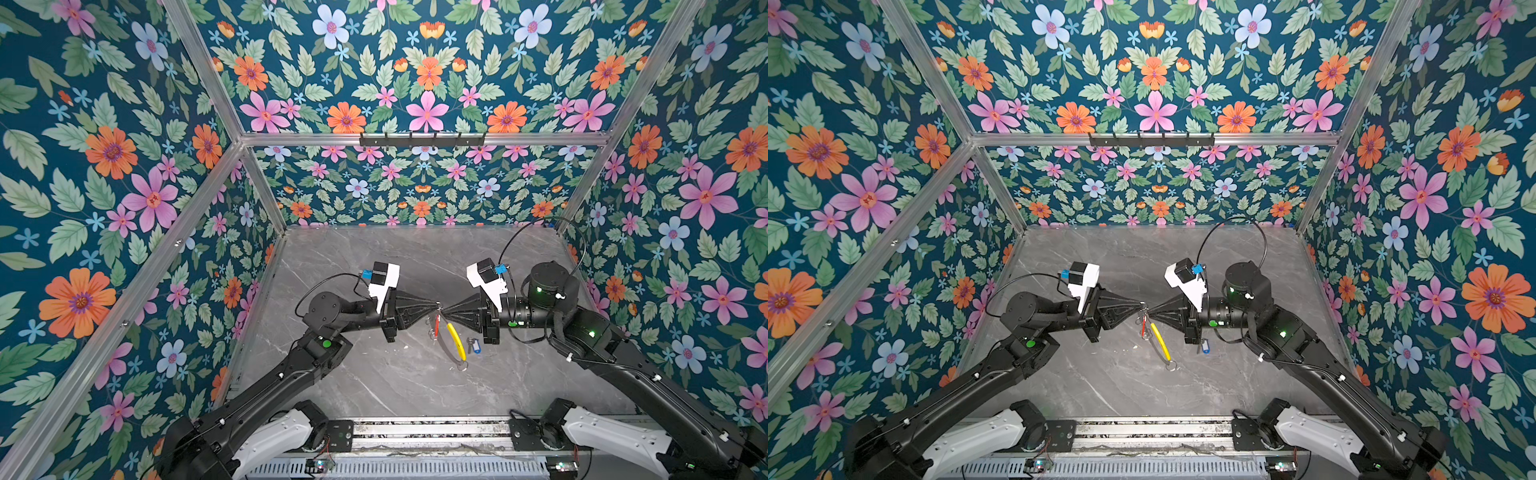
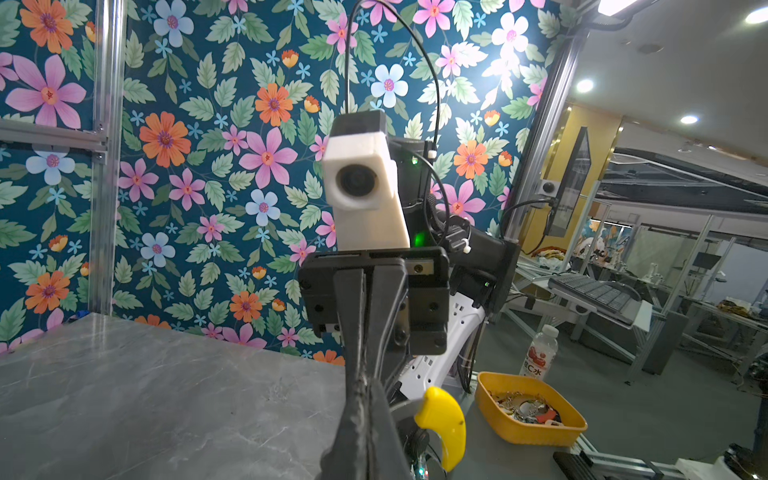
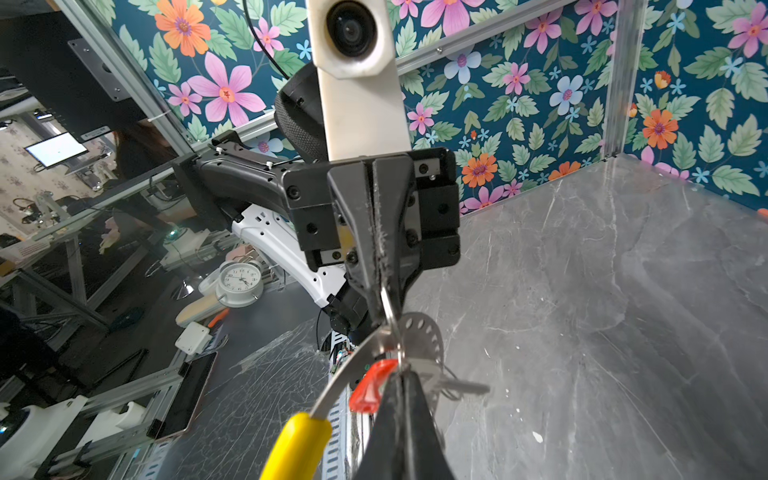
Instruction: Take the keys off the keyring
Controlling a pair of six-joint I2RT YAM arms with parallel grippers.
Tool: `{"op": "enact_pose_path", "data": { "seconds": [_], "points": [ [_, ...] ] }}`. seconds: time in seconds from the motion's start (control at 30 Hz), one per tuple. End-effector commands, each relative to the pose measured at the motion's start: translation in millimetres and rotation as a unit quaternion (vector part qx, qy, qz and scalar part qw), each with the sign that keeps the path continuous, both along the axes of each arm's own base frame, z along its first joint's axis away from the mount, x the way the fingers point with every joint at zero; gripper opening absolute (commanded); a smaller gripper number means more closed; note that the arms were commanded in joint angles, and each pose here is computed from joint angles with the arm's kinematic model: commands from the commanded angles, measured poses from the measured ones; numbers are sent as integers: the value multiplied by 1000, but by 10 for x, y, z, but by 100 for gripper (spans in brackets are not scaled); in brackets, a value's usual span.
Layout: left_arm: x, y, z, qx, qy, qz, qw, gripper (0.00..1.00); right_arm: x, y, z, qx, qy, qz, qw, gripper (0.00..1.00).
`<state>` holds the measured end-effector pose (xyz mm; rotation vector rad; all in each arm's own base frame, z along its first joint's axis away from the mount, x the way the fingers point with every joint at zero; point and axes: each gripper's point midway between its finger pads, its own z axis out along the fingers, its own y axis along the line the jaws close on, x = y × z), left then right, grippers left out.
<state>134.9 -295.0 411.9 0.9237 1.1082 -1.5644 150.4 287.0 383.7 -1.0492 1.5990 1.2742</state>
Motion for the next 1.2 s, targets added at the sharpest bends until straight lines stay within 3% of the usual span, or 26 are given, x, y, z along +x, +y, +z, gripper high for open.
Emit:
{"op": "enact_pose_path", "data": {
  "seconds": [0.0,0.53,0.57,0.7,0.8,1.07,1.17],
  "points": [
    [-94,101,243,-58,-35,-8,998,0,2,12,14,7,7,1,1000,0],
    [-144,89,173,-88,-20,-54,994,0,1,43,42,12,11,-2,1000,0],
    [-131,86,164,-86,-19,-51,995,0,-16,21,48,10,10,-4,1000,2],
    [-107,89,154,-77,-18,-40,996,0,-82,-94,65,3,3,-17,1000,31],
    [-106,91,144,-73,-18,-34,997,0,-104,-198,132,8,-13,-39,999,43],
    [-111,96,166,-79,-22,-36,996,0,-94,-182,597,98,-40,-40,994,48],
    [-116,104,181,-82,-21,-38,996,0,-58,-99,604,104,-35,-26,994,48]
  ]
}}
